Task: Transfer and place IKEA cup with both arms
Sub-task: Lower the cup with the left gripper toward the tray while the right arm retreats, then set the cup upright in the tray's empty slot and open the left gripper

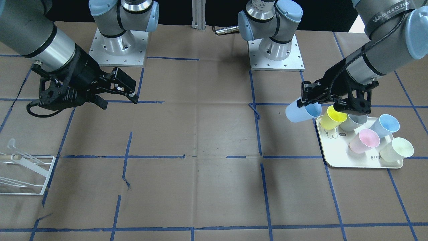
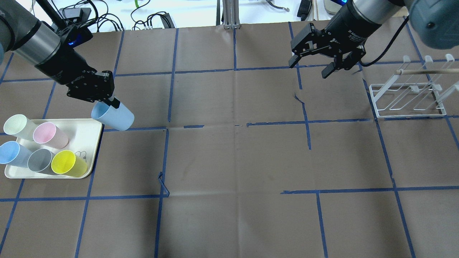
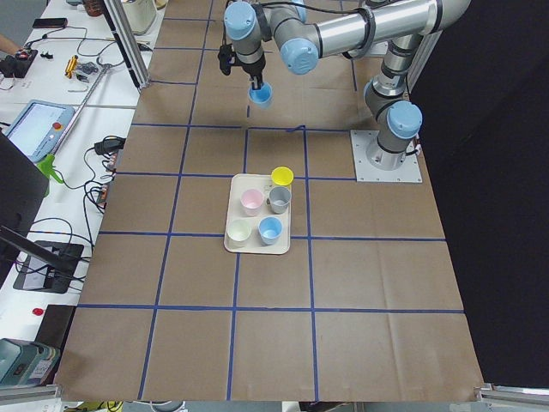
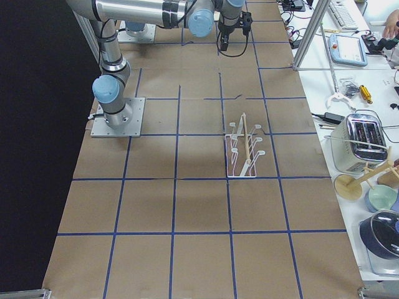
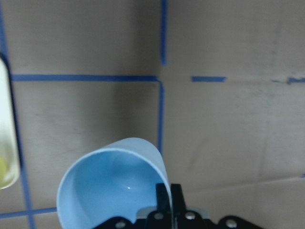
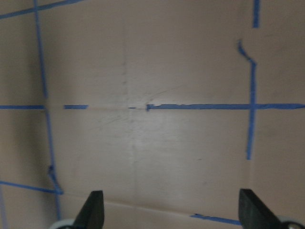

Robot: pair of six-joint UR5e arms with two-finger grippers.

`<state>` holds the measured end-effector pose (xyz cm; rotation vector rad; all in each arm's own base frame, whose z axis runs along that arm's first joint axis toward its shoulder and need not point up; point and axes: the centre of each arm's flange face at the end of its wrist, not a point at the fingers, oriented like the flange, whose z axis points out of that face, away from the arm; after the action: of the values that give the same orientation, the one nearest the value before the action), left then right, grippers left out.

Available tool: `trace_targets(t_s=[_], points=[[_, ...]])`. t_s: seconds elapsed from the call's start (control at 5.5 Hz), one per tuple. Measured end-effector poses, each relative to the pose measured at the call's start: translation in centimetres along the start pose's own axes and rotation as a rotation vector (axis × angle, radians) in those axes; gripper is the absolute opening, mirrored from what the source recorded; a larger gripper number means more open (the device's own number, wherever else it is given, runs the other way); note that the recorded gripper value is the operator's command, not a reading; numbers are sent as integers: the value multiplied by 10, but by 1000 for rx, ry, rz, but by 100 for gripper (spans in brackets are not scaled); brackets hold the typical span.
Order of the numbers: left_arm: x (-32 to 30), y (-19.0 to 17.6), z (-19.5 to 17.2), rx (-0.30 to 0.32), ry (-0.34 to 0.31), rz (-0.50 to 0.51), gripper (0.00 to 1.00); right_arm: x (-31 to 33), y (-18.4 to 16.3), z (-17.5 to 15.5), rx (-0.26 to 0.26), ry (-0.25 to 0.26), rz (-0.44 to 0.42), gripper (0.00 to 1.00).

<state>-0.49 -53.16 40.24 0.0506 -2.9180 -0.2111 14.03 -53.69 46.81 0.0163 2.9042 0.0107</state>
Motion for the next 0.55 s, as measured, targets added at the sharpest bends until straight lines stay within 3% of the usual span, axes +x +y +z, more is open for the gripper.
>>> trace_targets(t_s=[0.18, 0.36, 0.55], points=[[-23, -21, 15, 20, -134, -14, 0, -14, 5, -2, 24, 175, -23, 100], [-44, -36, 30, 47, -219, -23, 0, -17, 6, -5, 41, 274, -20, 100], [-77, -47, 49, 69, -273, -29, 0, -13, 3, -12, 56, 303, -7, 100]])
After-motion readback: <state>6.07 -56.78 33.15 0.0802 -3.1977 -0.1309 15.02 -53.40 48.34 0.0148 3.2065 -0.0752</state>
